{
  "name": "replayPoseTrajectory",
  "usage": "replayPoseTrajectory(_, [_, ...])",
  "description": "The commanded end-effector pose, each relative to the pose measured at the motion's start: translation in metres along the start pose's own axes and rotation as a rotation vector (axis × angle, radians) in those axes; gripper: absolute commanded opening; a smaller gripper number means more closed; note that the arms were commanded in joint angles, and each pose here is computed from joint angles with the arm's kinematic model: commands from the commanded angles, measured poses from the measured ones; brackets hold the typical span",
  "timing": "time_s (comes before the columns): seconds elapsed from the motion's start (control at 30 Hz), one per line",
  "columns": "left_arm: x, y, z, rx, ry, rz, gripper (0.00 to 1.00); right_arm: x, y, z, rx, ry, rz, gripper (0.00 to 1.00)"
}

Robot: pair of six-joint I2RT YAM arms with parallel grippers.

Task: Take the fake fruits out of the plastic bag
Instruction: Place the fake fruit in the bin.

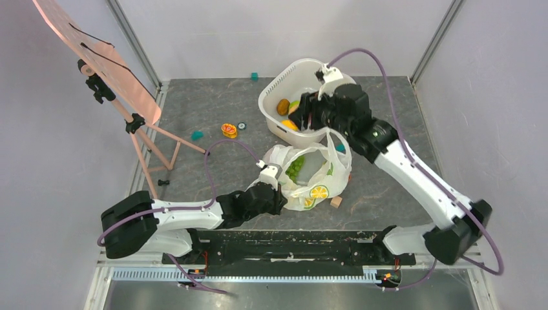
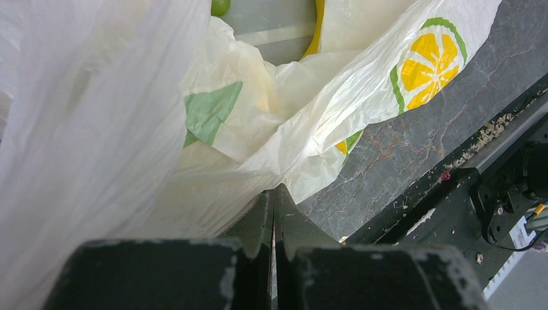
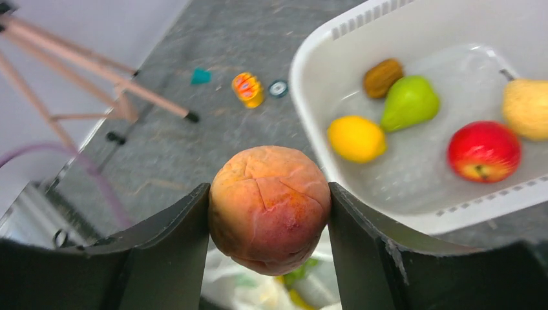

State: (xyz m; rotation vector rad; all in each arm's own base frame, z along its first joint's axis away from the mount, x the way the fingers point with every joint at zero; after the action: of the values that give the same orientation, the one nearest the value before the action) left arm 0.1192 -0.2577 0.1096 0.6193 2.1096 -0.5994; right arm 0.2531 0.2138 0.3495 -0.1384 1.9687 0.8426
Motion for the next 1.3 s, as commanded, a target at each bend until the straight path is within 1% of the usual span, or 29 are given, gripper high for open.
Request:
replayPoseTrajectory(0.0, [-0.012, -0.002, -0.005, -0.005, -0.043, -0.006, 0.02, -0.025, -0.031, 0.043, 0.082, 0.008, -0.031, 0.43])
replayPoseTrajectory(0.1, [-0.014, -0.002, -0.006, -0.006, -0.043, 0.004, 0.02, -0.037, -0.056, 0.075, 0.174, 0.005, -0.062, 0.44])
replayPoseTrajectory(0.2, [-0.015, -0.002, -0.007, -0.004, -0.043, 0.010, 0.02, -0.038, -0.083, 0.107, 0.274, 0.015, -0.084, 0.44])
replayPoseTrajectory(0.33, [-0.015, -0.002, -0.007, 0.003, -0.040, 0.014, 0.02, -0.033, -0.109, 0.137, 0.363, 0.032, -0.129, 0.43])
replayPoseTrajectory(0.47, [-0.014, -0.002, -0.008, 0.009, -0.035, 0.015, 0.02, -0.017, -0.130, 0.159, 0.423, 0.100, -0.153, 0.44])
replayPoseTrajectory(0.73, [-0.012, -0.001, -0.009, 0.008, -0.031, 0.014, 0.02, 0.020, -0.164, 0.178, 0.506, 0.219, -0.173, 0.49])
replayPoseTrajectory(0.97, [-0.012, -0.002, -0.008, 0.012, -0.026, 0.018, 0.02, 0.043, -0.179, 0.185, 0.527, 0.301, -0.166, 0.55])
replayPoseTrajectory(1.03, [-0.011, -0.002, -0.008, 0.011, -0.024, 0.017, 0.02, 0.046, -0.181, 0.185, 0.533, 0.316, -0.166, 0.58])
replayPoseTrajectory(1.13, [-0.011, -0.002, -0.008, 0.011, -0.023, 0.016, 0.02, 0.048, -0.183, 0.185, 0.536, 0.327, -0.167, 0.66])
replayPoseTrajectory(1.2, [-0.010, -0.002, -0.008, 0.010, -0.020, 0.016, 0.02, 0.047, -0.182, 0.184, 0.526, 0.329, -0.171, 0.69])
replayPoseTrajectory(1.27, [-0.011, -0.002, -0.007, 0.012, -0.019, 0.021, 0.02, 0.045, -0.180, 0.182, 0.519, 0.326, -0.172, 0.74])
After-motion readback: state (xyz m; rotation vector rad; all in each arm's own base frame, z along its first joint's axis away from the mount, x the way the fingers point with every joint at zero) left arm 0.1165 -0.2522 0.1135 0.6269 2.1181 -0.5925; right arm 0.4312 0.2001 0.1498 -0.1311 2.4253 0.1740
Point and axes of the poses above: each gripper's point midway between its finger pads, its own z axis out along the fingers, its own y axis along the line the jaws close on, x = y × z, the point moved 8 cm from there along -z, back along the fingers, and after that the axes turned 15 degrees about z, right-handed, at the moved point
